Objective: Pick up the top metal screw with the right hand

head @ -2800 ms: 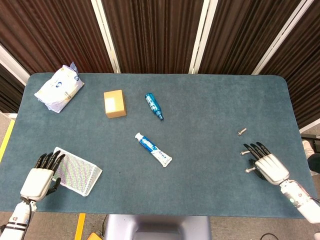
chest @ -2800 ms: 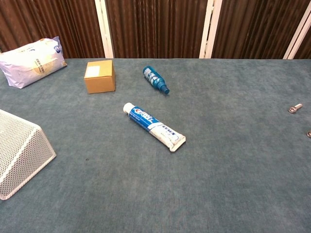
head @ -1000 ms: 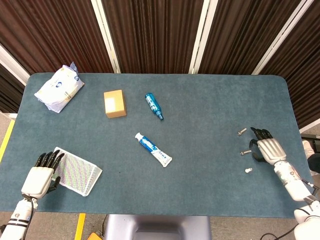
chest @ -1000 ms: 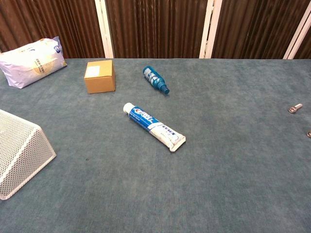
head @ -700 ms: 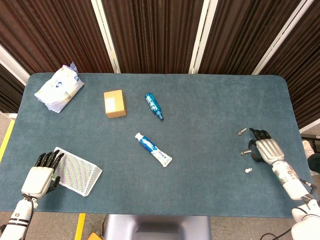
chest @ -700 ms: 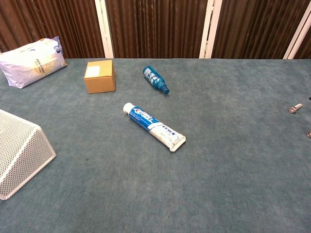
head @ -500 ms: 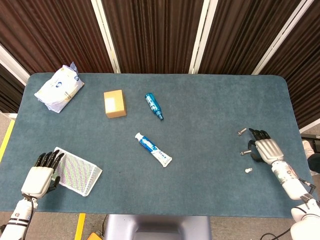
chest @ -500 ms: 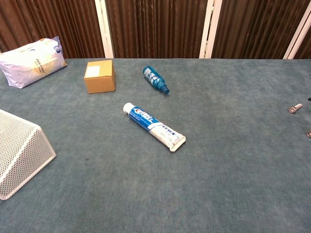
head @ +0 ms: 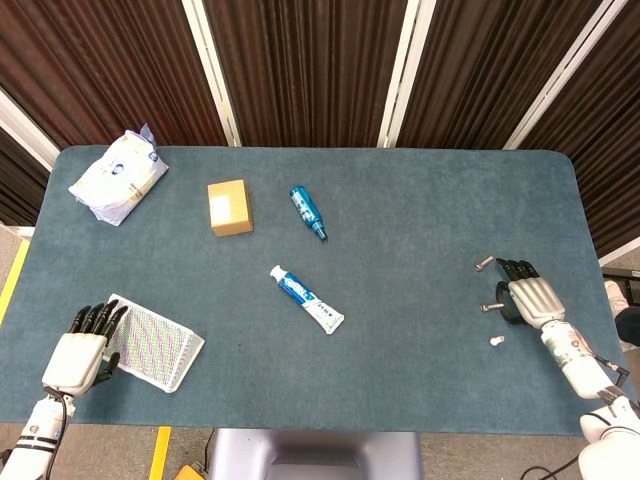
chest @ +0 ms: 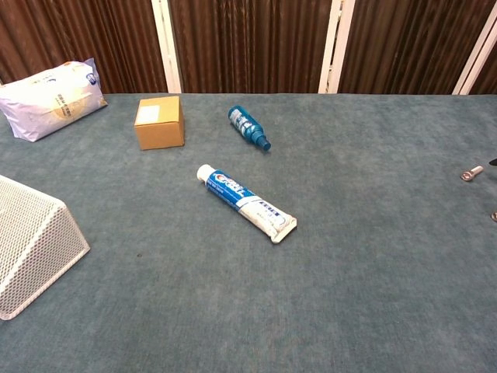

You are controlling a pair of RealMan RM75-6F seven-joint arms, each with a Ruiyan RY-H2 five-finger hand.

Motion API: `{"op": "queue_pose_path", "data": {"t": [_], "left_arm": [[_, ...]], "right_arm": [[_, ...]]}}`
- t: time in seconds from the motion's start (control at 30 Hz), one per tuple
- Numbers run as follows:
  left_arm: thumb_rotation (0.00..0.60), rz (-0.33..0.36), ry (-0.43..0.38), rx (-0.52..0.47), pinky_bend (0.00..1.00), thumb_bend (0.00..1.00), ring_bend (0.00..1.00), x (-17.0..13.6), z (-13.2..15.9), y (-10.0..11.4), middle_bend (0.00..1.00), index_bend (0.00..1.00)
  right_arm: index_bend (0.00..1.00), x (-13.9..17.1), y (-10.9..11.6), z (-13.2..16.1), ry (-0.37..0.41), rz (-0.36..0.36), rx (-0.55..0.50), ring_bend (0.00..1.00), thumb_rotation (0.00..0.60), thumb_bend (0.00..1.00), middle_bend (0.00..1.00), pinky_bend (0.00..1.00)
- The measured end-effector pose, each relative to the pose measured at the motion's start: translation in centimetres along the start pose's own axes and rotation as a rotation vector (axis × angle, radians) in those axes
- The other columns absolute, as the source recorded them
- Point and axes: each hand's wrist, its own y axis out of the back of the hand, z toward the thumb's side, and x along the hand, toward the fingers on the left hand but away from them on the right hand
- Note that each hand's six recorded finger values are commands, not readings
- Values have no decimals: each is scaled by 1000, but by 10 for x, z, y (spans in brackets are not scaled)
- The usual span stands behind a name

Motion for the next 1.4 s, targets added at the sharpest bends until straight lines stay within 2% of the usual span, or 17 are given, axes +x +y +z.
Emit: {"op": "queue_pose_path", "data": {"t": [0.27, 0.47, 0.73, 1.0, 1.4], "left_arm": [[600, 4, -4, -3, 79, 474, 0, -1, 1, 1, 0, 0], [600, 6, -9, -6, 79, 474, 0, -2, 1, 2, 0, 0], [600, 9, -16, -7, 80, 475, 0, -4, 3, 3, 0, 0], [600, 12, -21, -8, 80, 475, 0, -5, 3, 4, 0, 0], [600, 6, -20, -8, 80, 474, 0, -6, 3, 3, 0, 0]], "right_arm": [[667, 3, 12, 5, 42, -53, 15, 0, 600, 464, 133, 77], [666, 9, 27, 9, 92, -108, 74, 0, 600, 464, 135, 76], [659, 16, 36, 13, 133, -147, 265, 0, 600, 464, 135, 77], [659, 21, 33, 20, 158, -154, 477, 0, 600, 464, 135, 76], [637, 25, 28, 29, 179, -141, 511, 0, 600, 464, 135, 76]]}}
